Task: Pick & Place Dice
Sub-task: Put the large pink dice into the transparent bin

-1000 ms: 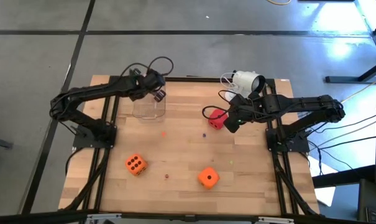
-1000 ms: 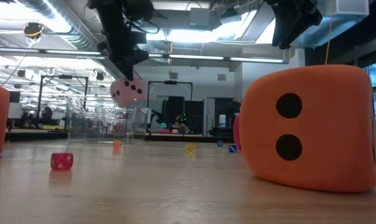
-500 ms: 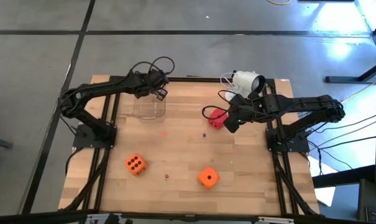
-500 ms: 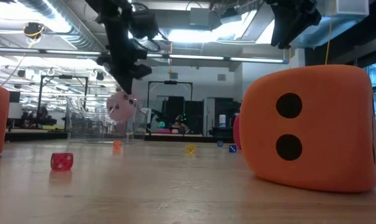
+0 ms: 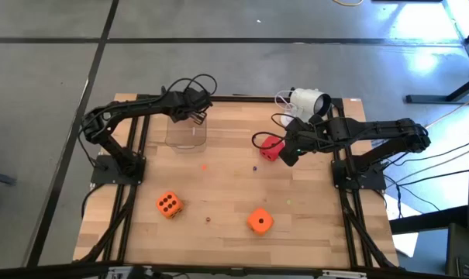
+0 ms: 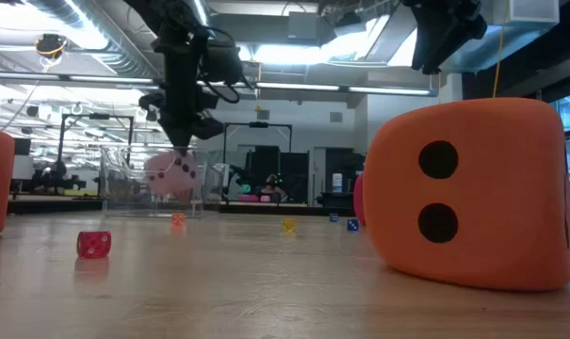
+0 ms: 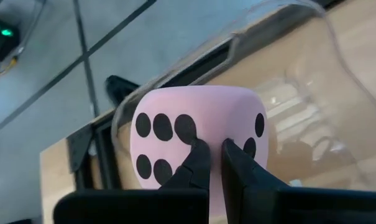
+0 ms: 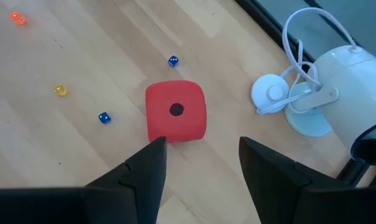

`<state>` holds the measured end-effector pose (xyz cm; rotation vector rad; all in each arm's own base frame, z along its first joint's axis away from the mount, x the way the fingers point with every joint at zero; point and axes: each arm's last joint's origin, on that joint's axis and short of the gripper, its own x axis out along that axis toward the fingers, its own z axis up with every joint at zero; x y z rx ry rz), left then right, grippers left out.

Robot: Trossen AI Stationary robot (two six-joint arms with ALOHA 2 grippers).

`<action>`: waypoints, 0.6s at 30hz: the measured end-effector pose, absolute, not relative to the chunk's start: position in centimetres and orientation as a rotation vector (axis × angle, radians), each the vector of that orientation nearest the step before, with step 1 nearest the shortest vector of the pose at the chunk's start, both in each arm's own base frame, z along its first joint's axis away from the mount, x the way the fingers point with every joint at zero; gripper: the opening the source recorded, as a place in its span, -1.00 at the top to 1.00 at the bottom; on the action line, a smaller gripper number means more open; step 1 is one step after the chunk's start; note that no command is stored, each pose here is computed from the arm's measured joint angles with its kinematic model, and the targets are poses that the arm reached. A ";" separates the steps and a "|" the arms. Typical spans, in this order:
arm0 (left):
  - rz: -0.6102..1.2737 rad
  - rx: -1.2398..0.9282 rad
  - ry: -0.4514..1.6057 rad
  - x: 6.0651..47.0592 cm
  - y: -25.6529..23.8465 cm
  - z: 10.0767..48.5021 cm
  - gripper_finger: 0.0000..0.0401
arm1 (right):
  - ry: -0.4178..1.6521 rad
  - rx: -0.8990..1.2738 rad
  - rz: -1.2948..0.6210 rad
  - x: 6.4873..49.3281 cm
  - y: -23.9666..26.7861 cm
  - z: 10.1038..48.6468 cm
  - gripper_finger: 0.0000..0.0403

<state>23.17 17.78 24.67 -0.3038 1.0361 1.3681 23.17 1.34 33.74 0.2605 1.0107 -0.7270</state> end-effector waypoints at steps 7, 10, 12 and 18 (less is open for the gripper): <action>1.421 -0.311 1.030 22.6 18.5 24.7 1.00 | 1.016 0.260 -0.718 23.2 1.4 33.7 0.00; 1.432 -0.319 1.029 22.3 18.7 24.7 1.00 | 1.014 0.258 -0.715 23.2 1.4 33.7 0.00; 1.431 -0.329 1.029 22.2 18.8 24.7 1.00 | 1.014 0.258 -0.715 23.2 1.4 33.7 0.00; 1.406 -0.343 1.073 22.5 19.3 23.8 1.00 | 1.014 0.257 -0.715 23.2 1.4 33.7 0.00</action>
